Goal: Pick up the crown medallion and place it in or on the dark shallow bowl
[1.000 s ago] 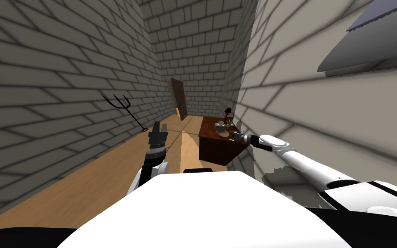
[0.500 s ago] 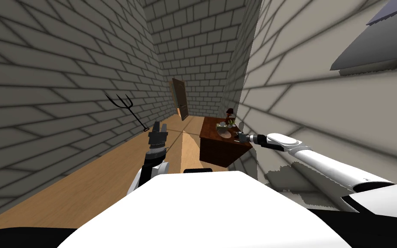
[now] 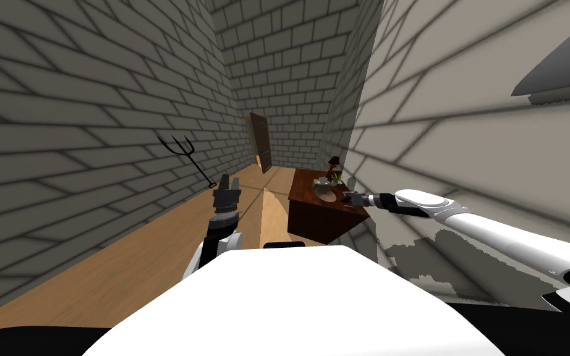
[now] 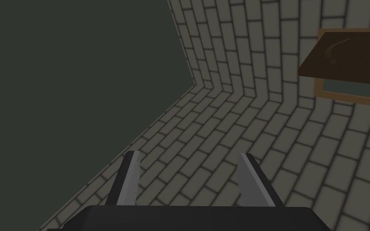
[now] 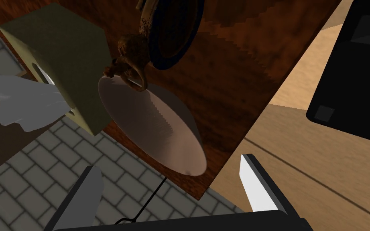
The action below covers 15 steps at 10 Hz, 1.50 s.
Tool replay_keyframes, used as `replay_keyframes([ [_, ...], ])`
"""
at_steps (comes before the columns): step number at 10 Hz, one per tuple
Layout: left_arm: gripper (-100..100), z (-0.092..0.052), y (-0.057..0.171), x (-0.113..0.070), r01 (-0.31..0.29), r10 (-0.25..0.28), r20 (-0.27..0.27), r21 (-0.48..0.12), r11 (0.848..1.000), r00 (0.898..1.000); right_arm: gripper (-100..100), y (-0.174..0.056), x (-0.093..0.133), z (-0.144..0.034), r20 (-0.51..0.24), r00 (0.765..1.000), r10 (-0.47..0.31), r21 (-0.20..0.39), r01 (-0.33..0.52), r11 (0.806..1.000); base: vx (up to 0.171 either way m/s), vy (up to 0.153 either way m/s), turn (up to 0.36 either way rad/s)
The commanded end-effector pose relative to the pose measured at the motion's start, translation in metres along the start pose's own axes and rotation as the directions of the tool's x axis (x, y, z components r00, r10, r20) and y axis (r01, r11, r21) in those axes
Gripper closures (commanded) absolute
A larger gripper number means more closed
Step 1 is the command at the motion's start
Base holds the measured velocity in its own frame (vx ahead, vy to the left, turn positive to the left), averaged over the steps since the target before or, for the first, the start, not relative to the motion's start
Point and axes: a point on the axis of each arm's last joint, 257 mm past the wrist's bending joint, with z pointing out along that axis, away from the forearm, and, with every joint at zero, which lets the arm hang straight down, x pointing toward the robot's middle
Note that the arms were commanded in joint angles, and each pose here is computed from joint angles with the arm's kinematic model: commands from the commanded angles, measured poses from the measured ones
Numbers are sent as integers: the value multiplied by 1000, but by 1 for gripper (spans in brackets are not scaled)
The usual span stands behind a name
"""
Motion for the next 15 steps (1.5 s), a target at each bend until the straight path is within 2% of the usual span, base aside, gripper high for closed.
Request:
replay_keyframes([
  [1,0,0,0,0,0,0,0,0,1000,1000,-100,8,13,-10,-29,999,46,-37,-47,998,77,5,40],
  [6,0,0,0,0,0,0,0,0,1000,1000,-100,35,42,-43,-130,978,162,-130,-179,975,86,-8,42],
  [11,0,0,0,0,0,0,0,0,1000,1000,-100,64,62,-67,-221,942,252,-192,-295,936,73,2,26],
  [13,0,0,0,0,0,0,0,0,1000,1000,-100,77,69,-77,-259,922,288,-211,-345,915,47,-7,7],
  [14,0,0,0,0,0,0,0,0,1000,1000,-100,73,66,-76,-248,929,276,-206,-329,922,1,5,-12],
  [15,0,0,0,0,0,0,0,0,1000,1000,0,74,66,-76,-250,927,280,-207,-334,920,0,0,0],
])
